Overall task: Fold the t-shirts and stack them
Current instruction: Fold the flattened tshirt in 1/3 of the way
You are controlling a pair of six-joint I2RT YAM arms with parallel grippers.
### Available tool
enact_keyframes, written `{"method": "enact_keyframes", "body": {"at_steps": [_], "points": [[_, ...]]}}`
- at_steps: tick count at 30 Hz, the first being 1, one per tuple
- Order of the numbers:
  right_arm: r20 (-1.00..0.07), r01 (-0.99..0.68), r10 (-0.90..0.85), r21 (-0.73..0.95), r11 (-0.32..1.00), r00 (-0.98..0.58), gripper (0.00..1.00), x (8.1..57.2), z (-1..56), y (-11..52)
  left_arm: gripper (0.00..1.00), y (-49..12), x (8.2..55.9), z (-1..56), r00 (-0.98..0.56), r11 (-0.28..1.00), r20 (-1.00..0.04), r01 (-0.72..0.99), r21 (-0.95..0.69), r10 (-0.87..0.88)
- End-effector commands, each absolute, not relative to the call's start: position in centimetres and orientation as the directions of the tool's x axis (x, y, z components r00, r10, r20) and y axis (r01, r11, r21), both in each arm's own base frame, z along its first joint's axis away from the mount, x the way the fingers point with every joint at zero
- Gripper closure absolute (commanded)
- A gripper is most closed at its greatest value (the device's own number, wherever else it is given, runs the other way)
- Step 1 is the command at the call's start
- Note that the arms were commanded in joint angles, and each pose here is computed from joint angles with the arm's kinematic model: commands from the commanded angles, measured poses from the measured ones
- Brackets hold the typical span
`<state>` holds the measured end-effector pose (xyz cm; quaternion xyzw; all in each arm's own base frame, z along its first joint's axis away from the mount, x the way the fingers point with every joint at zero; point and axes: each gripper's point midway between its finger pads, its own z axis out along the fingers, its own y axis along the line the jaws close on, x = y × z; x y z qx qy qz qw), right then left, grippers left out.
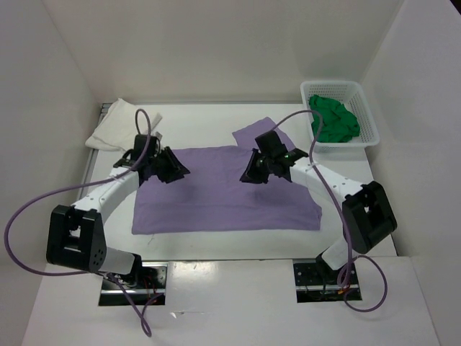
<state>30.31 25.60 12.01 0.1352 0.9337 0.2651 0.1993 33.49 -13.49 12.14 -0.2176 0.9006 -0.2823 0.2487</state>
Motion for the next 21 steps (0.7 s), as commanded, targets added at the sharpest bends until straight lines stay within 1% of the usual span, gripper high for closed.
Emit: {"method": "enact_keyframes", "body": {"at_steps": [1, 2, 3, 4, 5, 7, 8, 11, 12, 13, 14, 15, 16, 17, 20, 21], "points": [[-0.177, 0.129, 0.31, 0.64, 0.757, -0.934, 0.84, 27.0, 10.5, 28.6, 0.58, -18.5, 28.8, 11.1, -0.848, 0.637, -0.135, -0.269, -0.722, -0.512], [-0.157, 0.116, 0.291, 0.666, 0.737, -0.944, 0.84, 26.1, 10.9, 29.5, 0.57, -20.1, 27.7, 11.2, -0.861, 0.641, -0.144, -0.241, -0.729, -0.487], [-0.161, 0.094, 0.272, 0.677, 0.73, -0.949, 0.83, 25.2, 11.2, 30.3, 0.56, -20.9, 27.0, 11.5, -0.866, 0.63, -0.146, -0.222, -0.744, -0.478], [-0.158, 0.097, 0.271, 0.675, 0.732, -0.949, 0.83, 25.2, 11.3, 30.3, 0.56, -21.4, 25.6, 11.0, -0.872, 0.611, -0.114, -0.235, -0.756, -0.476], [-0.186, 0.108, 0.307, 0.67, 0.734, -0.933, 0.83, 25.8, 12.3, 29.9, 0.53, -21.9, 25.0, 10.8, -0.88, 0.601, -0.1, -0.23, -0.765, -0.464], [-0.254, 0.041, 0.318, 0.721, 0.692, -0.914, 0.7, 26.8, 15.0, 31.0, 0.51, -22.2, 25.3, 10.9, -0.885, 0.597, -0.111, -0.208, -0.775, -0.452], [-0.301, -0.005, 0.312, 0.726, 0.688, -0.901, 0.68, 27.1, 16.1, 31.6, 0.49, -22.5, 25.7, 11.3, -0.89, 0.593, -0.125, -0.182, -0.785, -0.439], [-0.394, -0.125, 0.271, 0.736, 0.665, -0.878, 0.64, 27.8, 19.0, 33.4, 0.32, -22.9, 26.2, 10.7, -0.904, 0.596, -0.134, -0.15, -0.789, -0.405], [-0.383, -0.137, 0.255, 0.749, 0.648, -0.888, 0.64, 27.6, 19.0, 33.9, 0.27, -22.4, 27.3, 11.1, -0.895, 0.579, -0.14, -0.149, -0.801, -0.424], [-0.378, -0.147, 0.244, 0.758, 0.635, -0.893, 0.63, 27.3, 18.9, 34.1, 0.25, -22.0, 27.3, 10.7, -0.897, 0.576, -0.137, -0.147, -0.804, -0.421], [-0.382, -0.146, 0.281, 0.782, 0.606, -0.88, 0.63, 28.6, 19.6, 33.4, 0.27, -21.5, 27.7, 10.6, -0.889, 0.567, -0.136, -0.154, -0.809, -0.436], [-0.367, -0.144, 0.29, 0.803, 0.579, -0.884, 0.63, 28.6, 19.9, 33.1, 0.29, -21.0, 28.0, 10.6, -0.883, 0.565, -0.136, -0.163, -0.809, -0.45], [-0.349, -0.129, 0.305, 0.818, 0.56, -0.886, 0.63, 28.3, 19.4, 32.1, 0.31, -20.5, 28.7, 11.4, -0.87, 0.557, -0.153, -0.157, -0.816, -0.469], [-0.344, -0.124, 0.36, 0.85, 0.513, -0.867, 0.65, 29.6, 20.4, 31.2, 0.35, -20.2, 29.1, 11.7, -0.869, 0.566, -0.174, -0.14, -0.812, -0.464], [-0.314, -0.09, 0.365, 0.851, 0.517, -0.876, 0.78, 29.6, 19.0, 30.8, 0.4, -18.7, 31.4, 14.3, -0.814, 0.589, -0.296, -0.07, -0.805, -0.5], [-0.337, -0.101, 0.353, 0.833, 0.544, -0.873, 0.81, 30.2, 19.1, 30.9, 0.5, -17.8, 32.1, 15.0, -0.788, 0.62, -0.361, -0.033, -0.784, -0.499]]}}
